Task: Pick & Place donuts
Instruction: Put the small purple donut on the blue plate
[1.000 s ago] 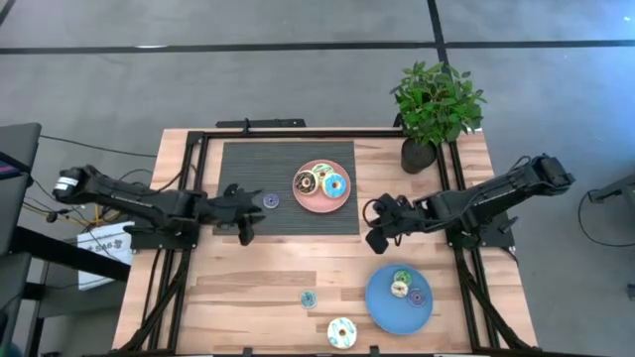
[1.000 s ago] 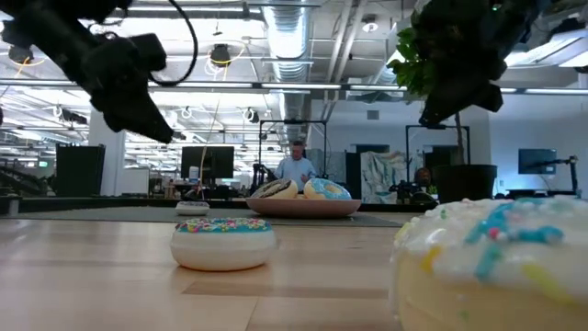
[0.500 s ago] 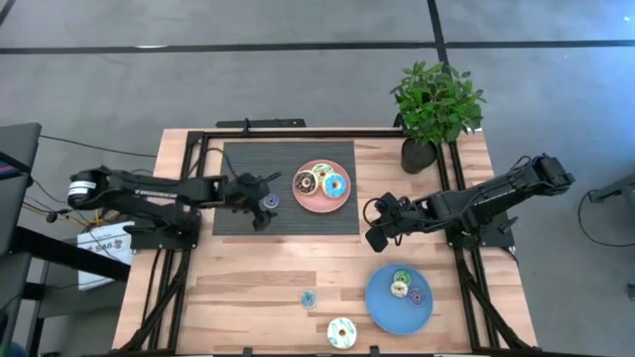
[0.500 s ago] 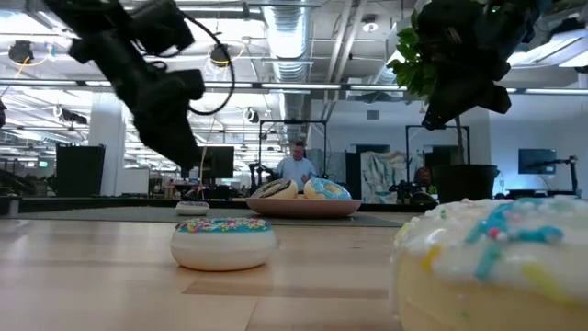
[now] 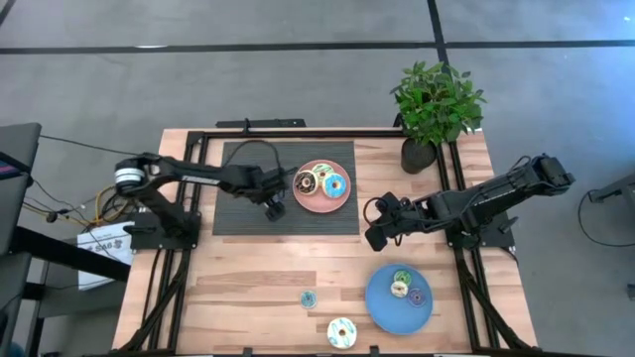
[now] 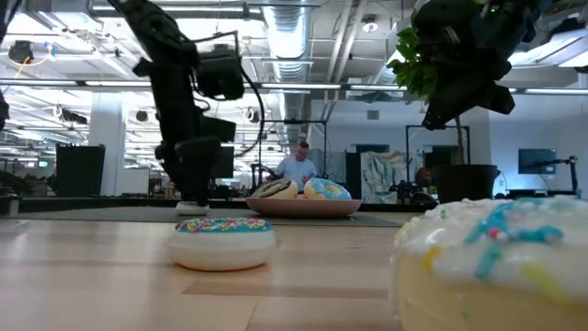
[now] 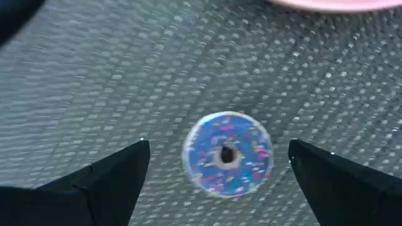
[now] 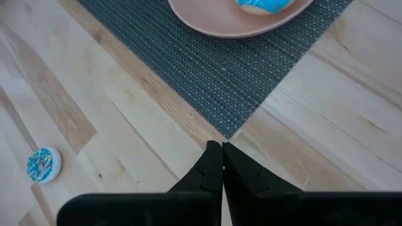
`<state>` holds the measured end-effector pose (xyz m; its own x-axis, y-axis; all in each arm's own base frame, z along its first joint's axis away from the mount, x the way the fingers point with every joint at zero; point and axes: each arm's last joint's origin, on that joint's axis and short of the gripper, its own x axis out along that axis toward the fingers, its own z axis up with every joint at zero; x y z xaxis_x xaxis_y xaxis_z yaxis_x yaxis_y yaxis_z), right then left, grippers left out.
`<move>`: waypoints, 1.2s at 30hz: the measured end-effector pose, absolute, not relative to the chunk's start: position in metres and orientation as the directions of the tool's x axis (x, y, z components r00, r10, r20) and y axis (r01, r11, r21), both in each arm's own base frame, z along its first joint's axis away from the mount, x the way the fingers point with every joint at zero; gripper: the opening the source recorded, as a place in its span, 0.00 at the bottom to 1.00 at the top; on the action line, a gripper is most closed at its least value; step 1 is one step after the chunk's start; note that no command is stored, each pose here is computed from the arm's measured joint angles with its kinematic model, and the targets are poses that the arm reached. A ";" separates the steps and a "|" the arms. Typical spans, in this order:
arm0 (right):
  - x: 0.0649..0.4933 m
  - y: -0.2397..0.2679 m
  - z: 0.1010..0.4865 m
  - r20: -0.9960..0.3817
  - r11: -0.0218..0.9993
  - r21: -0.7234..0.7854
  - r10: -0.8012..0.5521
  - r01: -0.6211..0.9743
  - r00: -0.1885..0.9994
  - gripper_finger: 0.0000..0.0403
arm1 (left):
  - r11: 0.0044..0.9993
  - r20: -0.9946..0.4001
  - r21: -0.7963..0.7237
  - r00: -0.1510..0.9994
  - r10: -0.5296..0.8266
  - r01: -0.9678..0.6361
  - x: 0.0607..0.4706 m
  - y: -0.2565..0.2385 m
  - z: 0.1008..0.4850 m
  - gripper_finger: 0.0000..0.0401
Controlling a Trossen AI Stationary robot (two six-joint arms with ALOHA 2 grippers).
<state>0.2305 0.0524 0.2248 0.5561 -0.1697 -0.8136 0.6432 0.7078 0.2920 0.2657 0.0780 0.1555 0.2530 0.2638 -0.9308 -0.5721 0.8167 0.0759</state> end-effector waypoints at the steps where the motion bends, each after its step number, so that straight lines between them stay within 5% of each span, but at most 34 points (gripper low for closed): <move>1: 0.231 0.052 0.225 -0.814 0.708 0.292 -0.170 0.643 0.556 0.00 | 0.822 -0.937 0.059 0.252 0.241 -0.567 0.269 0.078 0.153 0.93; 22: 0.231 0.052 0.225 -0.814 0.707 0.293 -0.169 0.644 0.556 0.00 | 0.799 -0.949 0.030 0.235 0.212 -0.601 0.272 0.085 0.145 0.93; 36: 0.231 0.052 0.225 -0.814 0.708 0.292 -0.169 0.643 0.556 0.00 | 0.782 -0.949 0.023 0.233 0.213 -0.623 0.272 0.086 0.145 0.68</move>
